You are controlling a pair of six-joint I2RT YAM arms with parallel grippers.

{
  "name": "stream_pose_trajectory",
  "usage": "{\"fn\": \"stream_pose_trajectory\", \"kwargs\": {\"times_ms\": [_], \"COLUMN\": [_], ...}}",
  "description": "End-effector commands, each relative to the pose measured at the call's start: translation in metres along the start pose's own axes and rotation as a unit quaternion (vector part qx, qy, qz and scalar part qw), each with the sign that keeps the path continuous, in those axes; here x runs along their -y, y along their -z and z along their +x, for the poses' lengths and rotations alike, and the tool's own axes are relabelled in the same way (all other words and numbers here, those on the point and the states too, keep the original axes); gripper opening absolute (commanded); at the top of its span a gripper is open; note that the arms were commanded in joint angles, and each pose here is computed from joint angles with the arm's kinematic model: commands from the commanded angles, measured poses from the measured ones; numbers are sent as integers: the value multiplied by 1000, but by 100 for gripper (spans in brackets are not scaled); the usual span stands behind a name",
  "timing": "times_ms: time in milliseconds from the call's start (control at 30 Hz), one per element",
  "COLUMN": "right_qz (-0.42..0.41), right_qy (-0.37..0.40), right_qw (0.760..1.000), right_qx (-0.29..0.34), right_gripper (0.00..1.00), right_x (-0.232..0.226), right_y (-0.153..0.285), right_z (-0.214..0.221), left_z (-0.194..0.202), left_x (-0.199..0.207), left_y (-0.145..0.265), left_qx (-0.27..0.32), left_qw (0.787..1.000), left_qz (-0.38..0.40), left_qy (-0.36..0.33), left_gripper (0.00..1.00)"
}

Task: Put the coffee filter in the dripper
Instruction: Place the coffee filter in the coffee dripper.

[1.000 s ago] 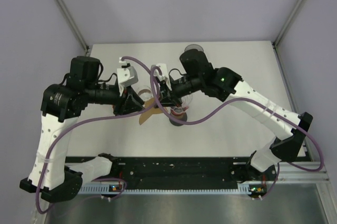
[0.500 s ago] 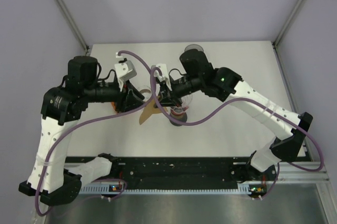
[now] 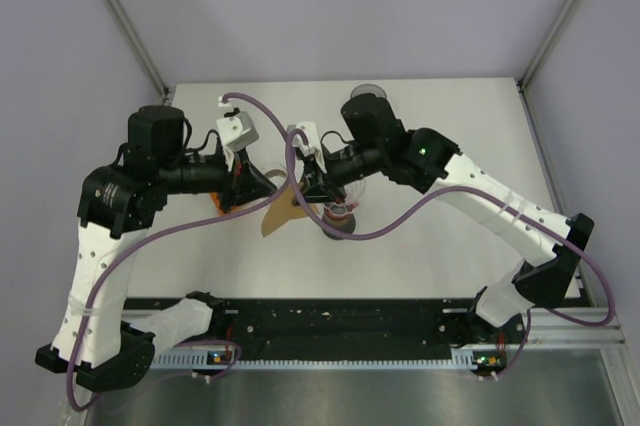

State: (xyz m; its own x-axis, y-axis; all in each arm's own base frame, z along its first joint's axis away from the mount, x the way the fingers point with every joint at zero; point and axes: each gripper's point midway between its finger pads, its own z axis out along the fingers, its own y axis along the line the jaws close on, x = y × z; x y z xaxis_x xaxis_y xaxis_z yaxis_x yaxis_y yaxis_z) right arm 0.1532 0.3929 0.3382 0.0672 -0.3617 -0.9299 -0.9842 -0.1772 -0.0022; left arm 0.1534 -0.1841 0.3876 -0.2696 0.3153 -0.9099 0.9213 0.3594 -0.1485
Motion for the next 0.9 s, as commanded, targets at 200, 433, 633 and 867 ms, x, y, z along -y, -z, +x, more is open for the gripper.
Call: {"fn": "stream_pose_trajectory", "kwargs": {"times_ms": [200, 433, 633, 867], "right_qz": [-6, -7, -5, -7], "right_qy": [28, 30, 32, 39], "right_qw": [999, 999, 999, 999], "right_qx": [24, 24, 23, 22], "right_gripper": [0, 0, 0, 0], "right_x": [-5, -4, -3, -6], "right_y": [11, 9, 9, 11], "right_z": [-17, -17, -17, -14], "left_z": [-7, -3, -12, -17], "left_x": [-4, -6, -5, 6], "left_y": [-3, -5, -1, 5], "left_qx": [13, 6, 15, 26], "left_qw": [1000, 1000, 1000, 999], "left_qz": [-1, -5, -12, 7], "left_qy": [-8, -8, 2, -17], "left_gripper": [0, 0, 0, 47]}}
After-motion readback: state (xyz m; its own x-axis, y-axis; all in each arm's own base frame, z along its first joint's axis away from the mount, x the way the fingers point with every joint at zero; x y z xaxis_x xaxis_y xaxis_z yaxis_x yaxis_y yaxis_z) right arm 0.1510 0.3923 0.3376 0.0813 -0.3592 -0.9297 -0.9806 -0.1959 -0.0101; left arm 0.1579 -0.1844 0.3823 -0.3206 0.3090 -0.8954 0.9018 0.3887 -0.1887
